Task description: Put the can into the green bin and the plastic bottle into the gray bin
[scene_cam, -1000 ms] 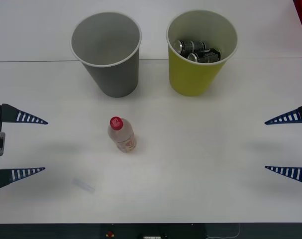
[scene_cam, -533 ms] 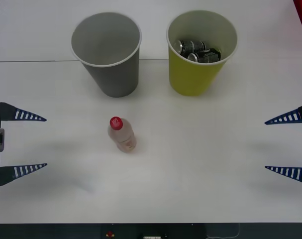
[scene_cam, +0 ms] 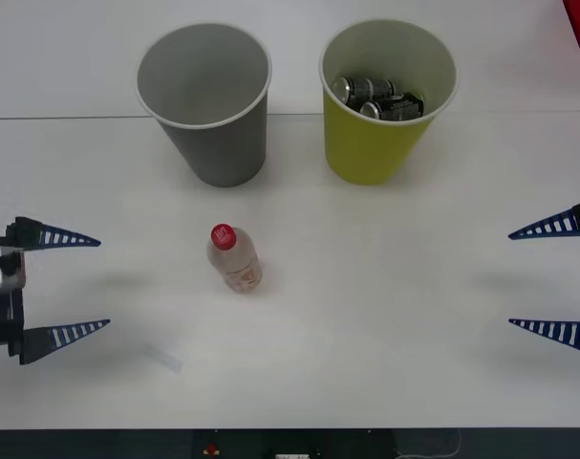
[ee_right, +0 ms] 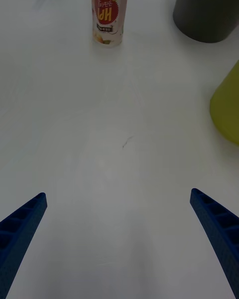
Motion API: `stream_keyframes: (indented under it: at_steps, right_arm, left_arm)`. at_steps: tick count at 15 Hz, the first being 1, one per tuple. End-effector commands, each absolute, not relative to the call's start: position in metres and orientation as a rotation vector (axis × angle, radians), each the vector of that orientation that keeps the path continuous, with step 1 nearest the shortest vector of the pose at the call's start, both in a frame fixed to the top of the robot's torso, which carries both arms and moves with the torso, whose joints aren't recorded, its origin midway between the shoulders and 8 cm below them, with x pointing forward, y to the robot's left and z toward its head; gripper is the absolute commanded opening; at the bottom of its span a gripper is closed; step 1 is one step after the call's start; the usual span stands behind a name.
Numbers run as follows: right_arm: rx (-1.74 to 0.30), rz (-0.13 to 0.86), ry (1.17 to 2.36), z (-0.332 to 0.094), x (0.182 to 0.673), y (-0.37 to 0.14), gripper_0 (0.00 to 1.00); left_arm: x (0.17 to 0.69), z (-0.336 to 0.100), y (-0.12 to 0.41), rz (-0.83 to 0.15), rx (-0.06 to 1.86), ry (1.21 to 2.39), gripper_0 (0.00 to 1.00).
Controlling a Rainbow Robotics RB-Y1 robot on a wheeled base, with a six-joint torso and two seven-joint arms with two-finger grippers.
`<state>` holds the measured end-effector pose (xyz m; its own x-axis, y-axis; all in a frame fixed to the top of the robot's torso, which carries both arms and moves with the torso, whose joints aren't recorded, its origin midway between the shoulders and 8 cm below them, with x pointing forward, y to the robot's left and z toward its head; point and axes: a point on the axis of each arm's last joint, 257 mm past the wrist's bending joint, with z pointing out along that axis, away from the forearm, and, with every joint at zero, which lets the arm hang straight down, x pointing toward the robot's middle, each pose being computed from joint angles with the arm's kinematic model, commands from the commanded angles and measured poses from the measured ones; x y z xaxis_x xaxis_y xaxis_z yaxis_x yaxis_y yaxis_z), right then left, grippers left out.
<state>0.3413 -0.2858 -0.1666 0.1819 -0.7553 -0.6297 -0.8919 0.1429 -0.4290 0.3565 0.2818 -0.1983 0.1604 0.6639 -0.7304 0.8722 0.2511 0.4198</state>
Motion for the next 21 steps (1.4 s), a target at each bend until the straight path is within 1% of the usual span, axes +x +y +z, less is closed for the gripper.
stream_keyframes:
  at_steps: [1,4,6,12,14,17,18,21]
  right_arm:
    - [-1.634,0.209,1.596,-0.167,0.341,-0.286,1.0]
    - [-1.634,0.209,1.596,-0.167,0.341,-0.286,1.0]
    - [-1.634,0.209,1.596,-0.167,0.341,-0.286,1.0]
    - [-1.634,0.209,1.596,-0.167,0.341,-0.286,1.0]
    - [-1.634,0.209,1.596,-0.167,0.341,-0.286,1.0]
    - [-1.634,0.209,1.596,-0.167,0.341,-0.286,1.0]
    - [-1.634,0.209,1.596,-0.167,0.341,-0.286,1.0]
    - [-1.634,0.209,1.596,-0.167,0.341,-0.286,1.0]
  left_arm:
    - [0.363,-0.209,0.275,-0.334,1.407,1.574,1.0]
    - [0.368,-0.218,0.267,-0.398,1.342,1.563,1.0]
    - [0.373,-0.22,0.261,-0.399,1.327,1.522,1.0]
    - [0.377,-0.227,0.234,-0.449,1.268,1.465,1.0]
    - [0.386,-0.233,0.231,-0.427,1.259,1.419,1.0]
    - [0.397,-0.245,0.226,-0.424,1.247,1.386,1.0]
    - [0.399,-0.249,0.222,-0.434,1.246,1.38,1.0]
    - [0.404,-0.259,0.206,-0.522,1.187,1.384,1.0]
